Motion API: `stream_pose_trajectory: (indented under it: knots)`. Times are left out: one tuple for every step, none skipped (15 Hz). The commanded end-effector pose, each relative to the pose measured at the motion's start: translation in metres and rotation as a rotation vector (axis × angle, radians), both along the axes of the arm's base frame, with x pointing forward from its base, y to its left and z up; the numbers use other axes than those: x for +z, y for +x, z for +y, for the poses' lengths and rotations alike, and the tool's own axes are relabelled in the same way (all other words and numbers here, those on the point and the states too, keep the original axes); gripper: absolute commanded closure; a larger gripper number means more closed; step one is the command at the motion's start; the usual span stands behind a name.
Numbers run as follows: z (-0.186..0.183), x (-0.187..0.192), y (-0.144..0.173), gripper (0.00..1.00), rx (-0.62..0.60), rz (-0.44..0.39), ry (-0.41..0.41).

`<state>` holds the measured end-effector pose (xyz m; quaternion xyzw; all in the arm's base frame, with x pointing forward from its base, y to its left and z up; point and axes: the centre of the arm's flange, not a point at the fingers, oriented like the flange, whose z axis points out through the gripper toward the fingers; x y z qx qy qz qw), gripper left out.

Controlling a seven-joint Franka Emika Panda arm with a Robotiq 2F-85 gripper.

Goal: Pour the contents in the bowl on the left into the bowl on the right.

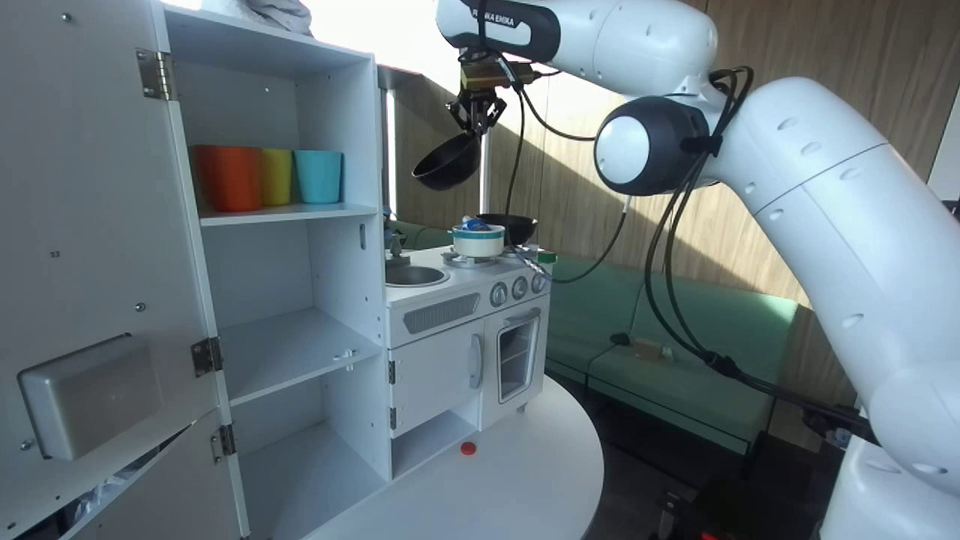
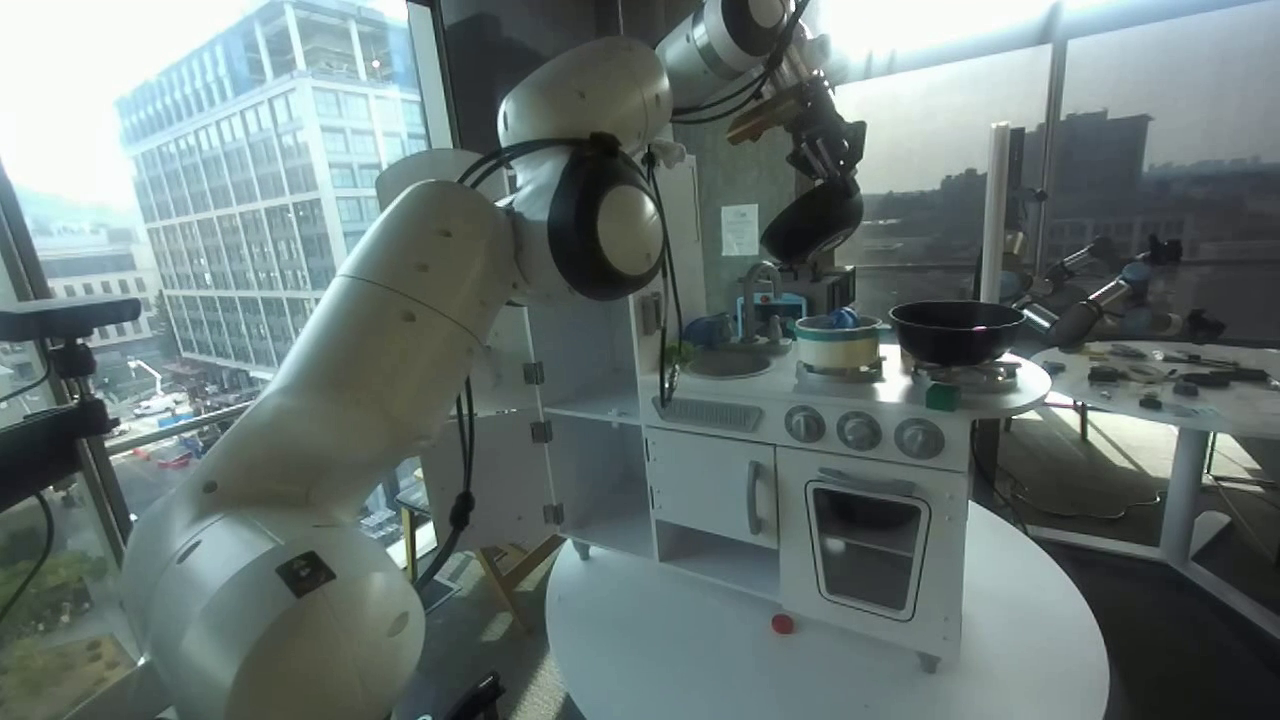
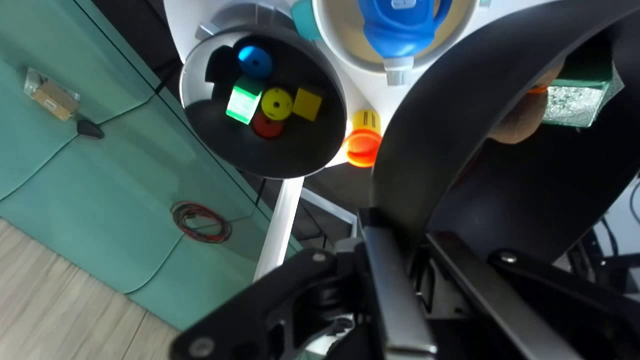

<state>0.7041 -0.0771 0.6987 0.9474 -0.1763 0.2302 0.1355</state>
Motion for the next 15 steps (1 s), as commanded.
stream_pose_trajectory:
  knots:
    - [0.003, -0.021, -0.077, 0.86, 0.157, 0.120, 0.043]
    - [0.006, -0.025, -0.081, 0.86, 0.197, 0.152, 0.057]
    - [0.012, -0.029, -0.083, 0.85, 0.242, 0.177, 0.074]
    - [0.017, -0.032, -0.083, 0.85, 0.285, 0.201, 0.094]
    - [0.024, -0.038, -0.081, 0.85, 0.328, 0.231, 0.109]
    - [0.028, -0.042, -0.079, 0.86, 0.370, 0.262, 0.124]
    - [0.032, -0.049, -0.073, 0.86, 0.413, 0.297, 0.135]
    - [0.036, -0.054, -0.068, 0.87, 0.446, 0.322, 0.154]
    - [0.040, -0.060, -0.064, 0.87, 0.465, 0.346, 0.155]
    - [0.043, -0.065, -0.060, 0.87, 0.483, 0.369, 0.168]
    - [0.047, -0.071, -0.057, 0.86, 0.498, 0.392, 0.181]
    - [0.050, -0.077, -0.055, 0.86, 0.512, 0.408, 0.190]
    - [0.054, -0.080, -0.054, 0.61, 0.528, 0.425, 0.194]
    - [0.057, -0.084, -0.053, 0.61, 0.541, 0.438, 0.192]
    - [0.060, -0.085, -0.053, 0.56, 0.556, 0.441, 0.204]
